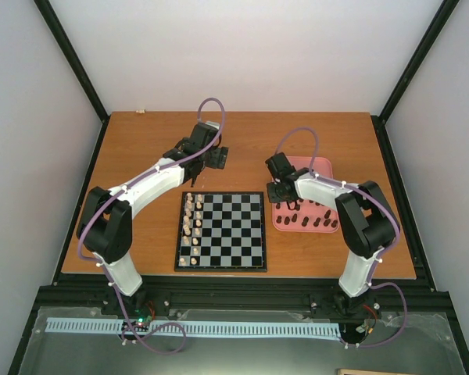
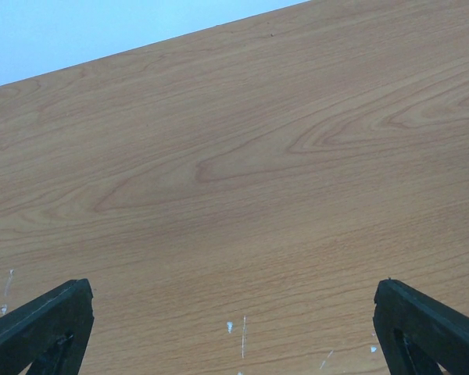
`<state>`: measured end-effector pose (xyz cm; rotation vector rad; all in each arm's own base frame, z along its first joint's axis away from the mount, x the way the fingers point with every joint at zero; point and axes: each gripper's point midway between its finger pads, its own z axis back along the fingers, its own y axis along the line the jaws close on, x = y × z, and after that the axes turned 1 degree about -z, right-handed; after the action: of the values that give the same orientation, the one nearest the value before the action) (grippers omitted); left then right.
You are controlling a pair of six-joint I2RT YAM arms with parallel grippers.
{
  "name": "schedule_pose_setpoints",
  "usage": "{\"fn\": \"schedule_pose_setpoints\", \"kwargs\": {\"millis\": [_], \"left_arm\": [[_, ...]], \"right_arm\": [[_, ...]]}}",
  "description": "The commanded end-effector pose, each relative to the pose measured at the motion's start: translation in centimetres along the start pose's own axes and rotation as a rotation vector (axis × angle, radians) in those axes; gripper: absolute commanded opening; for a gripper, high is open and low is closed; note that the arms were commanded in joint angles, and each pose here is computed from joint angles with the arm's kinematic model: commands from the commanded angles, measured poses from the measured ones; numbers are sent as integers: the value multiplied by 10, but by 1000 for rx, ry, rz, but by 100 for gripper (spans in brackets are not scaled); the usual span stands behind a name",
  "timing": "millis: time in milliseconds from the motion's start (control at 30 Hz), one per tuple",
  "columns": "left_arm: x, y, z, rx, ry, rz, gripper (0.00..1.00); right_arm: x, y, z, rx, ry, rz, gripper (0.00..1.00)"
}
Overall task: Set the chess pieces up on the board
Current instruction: Pick up the chess piece from the storage box.
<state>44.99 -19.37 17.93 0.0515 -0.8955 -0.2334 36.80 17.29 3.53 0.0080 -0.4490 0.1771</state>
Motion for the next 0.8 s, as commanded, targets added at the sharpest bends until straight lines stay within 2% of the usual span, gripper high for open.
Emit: {"fn": "schedule_pose_setpoints", "kwargs": {"millis": [0, 300, 533, 767], "left_arm": [[17, 3, 2, 12, -30, 22, 100], [16, 3, 0, 14, -25, 20, 100], [16, 2, 0, 13, -25, 21, 100], [17, 3, 2, 13, -28, 23, 100]], "right_arm": [[11, -1, -2, 1, -25, -17, 18], [11, -4, -4, -14, -18, -24, 7], [33, -5, 20, -11, -94, -35, 5], [29, -4, 24, 3, -79, -40, 20]]}}
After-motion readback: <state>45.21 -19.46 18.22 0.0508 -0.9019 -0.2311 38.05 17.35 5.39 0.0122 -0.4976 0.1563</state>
